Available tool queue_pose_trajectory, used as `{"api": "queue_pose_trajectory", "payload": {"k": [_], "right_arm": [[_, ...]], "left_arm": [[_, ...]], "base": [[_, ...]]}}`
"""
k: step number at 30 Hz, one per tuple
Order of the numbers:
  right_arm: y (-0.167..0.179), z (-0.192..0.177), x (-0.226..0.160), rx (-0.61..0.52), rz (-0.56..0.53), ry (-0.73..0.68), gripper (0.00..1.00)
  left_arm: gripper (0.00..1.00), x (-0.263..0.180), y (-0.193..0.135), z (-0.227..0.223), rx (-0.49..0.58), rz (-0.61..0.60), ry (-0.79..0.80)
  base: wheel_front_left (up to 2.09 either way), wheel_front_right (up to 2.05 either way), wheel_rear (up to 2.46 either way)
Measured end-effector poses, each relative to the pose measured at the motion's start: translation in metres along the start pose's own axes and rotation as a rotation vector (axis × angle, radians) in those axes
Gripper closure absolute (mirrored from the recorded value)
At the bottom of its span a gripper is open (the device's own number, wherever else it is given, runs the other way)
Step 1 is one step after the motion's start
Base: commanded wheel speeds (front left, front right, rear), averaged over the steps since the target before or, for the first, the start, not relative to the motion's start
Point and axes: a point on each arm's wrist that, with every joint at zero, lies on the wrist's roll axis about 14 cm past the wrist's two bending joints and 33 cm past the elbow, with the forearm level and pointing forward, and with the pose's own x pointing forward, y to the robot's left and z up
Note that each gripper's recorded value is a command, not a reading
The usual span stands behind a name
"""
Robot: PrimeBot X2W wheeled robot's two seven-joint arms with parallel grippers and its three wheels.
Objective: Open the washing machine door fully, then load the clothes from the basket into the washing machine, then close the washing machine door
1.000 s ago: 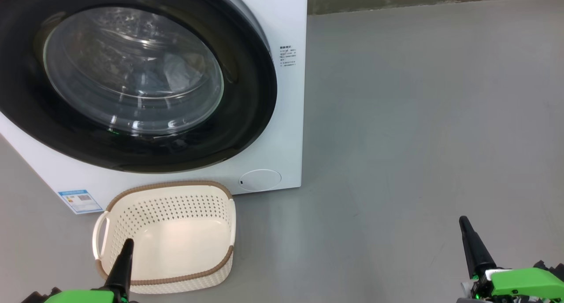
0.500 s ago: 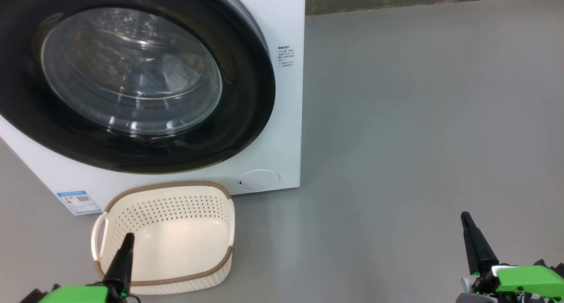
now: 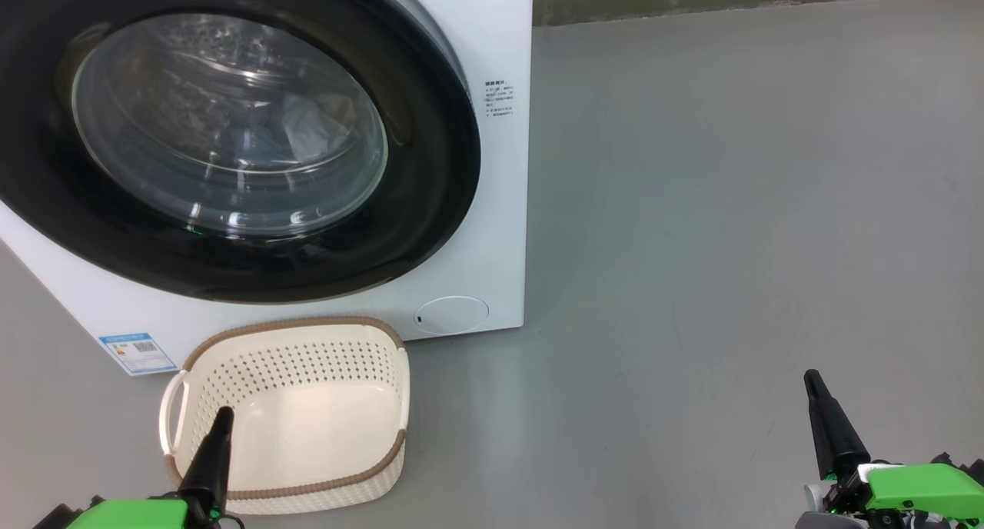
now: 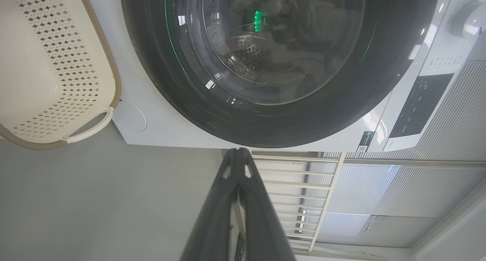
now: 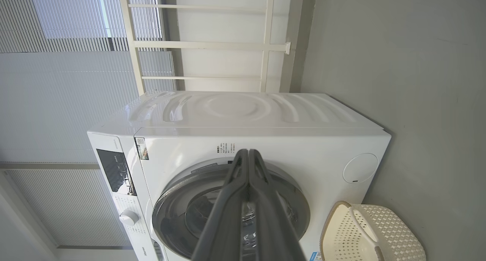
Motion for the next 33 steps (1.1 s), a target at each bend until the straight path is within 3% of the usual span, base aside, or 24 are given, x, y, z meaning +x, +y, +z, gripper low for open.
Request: {"api": "queue_pose_trajectory", "payload": {"k": [33], "right_arm": [[0.0000, 0.0000, 0.0000, 0.000, 0.000, 0.000, 1.00]], "left_arm": [[1.00, 0.0000, 0.0000, 0.0001, 0.000, 0.000, 0.000]], "base": [[0.00, 0.00, 0.00]]}}
